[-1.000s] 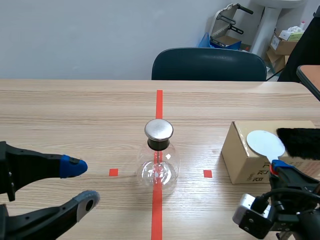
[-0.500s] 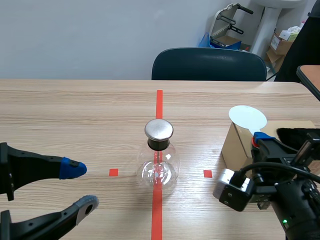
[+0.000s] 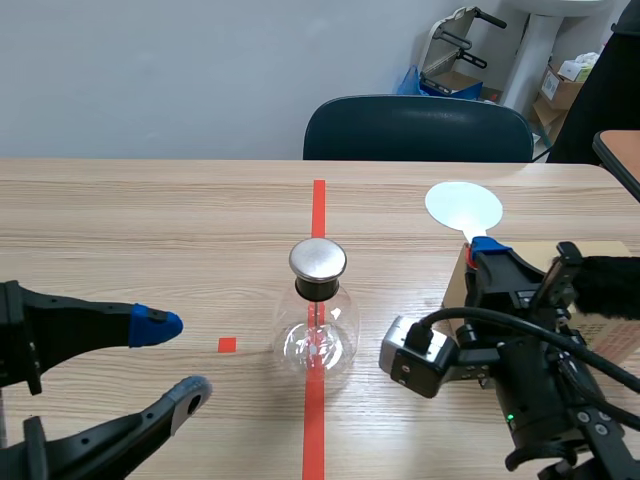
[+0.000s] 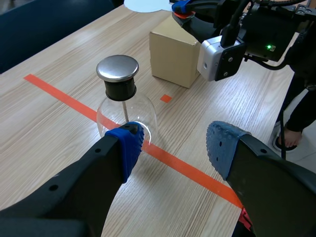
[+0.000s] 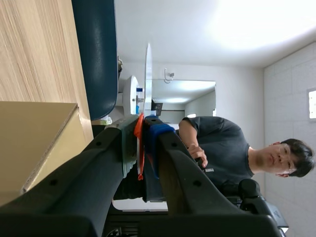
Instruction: Do the electroscope experiment
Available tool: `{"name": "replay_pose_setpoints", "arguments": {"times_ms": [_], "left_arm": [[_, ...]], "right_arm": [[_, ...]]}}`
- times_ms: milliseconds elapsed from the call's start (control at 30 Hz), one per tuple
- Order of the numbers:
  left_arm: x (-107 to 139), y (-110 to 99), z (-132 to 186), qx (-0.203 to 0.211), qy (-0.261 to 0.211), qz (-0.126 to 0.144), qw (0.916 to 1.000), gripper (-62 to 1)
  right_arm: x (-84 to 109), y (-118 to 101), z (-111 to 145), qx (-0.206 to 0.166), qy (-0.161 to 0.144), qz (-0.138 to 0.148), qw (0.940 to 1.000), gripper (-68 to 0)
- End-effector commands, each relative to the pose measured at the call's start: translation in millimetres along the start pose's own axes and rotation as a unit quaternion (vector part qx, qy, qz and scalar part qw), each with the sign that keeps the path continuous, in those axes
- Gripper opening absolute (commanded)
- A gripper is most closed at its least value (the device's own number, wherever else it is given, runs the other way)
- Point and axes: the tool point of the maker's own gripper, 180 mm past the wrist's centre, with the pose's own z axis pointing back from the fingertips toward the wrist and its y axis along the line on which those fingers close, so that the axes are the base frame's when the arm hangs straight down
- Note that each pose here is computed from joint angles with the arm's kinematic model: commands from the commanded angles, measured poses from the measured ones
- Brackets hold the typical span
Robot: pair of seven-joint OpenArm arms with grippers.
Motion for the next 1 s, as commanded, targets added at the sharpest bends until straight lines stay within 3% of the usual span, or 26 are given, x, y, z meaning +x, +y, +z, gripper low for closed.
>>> {"name": "replay_pose_setpoints", "arguments": {"times_ms": [0,200,367,533,733,967], "left_arm": [[2,3,-2,0.014,-0.010,0.002,0.9999,-30.8],[-17,18,-8,0.056,0.002,0.011,0.9984,-45.8],[-30,35,-16,0.090,0.004,0.005,0.9960,-49.7],[-50,50,-24,0.112,0.021,-0.010,0.9935,-54.0],[-70,57,-35,0.102,0.035,0.001,0.9942,-56.5],[-87,61,-46,0.099,0.048,0.003,0.9939,-56.5]], "right_arm": [[-2.8,-12,-6,-0.023,0.002,0.005,0.9997,-66.4],[6.8,-12,-4,-0.025,0.003,0.007,0.9997,-66.4],[13.2,-11,0,-0.023,0.003,0.003,0.9997,-66.4],[9.0,-16,2,-0.036,0.023,-0.004,0.9991,-66.4],[5.8,-20,2,-0.046,0.032,-0.008,0.9984,-66.4],[15.2,-17,4,-0.041,0.011,-0.010,0.9991,-66.4]]}}
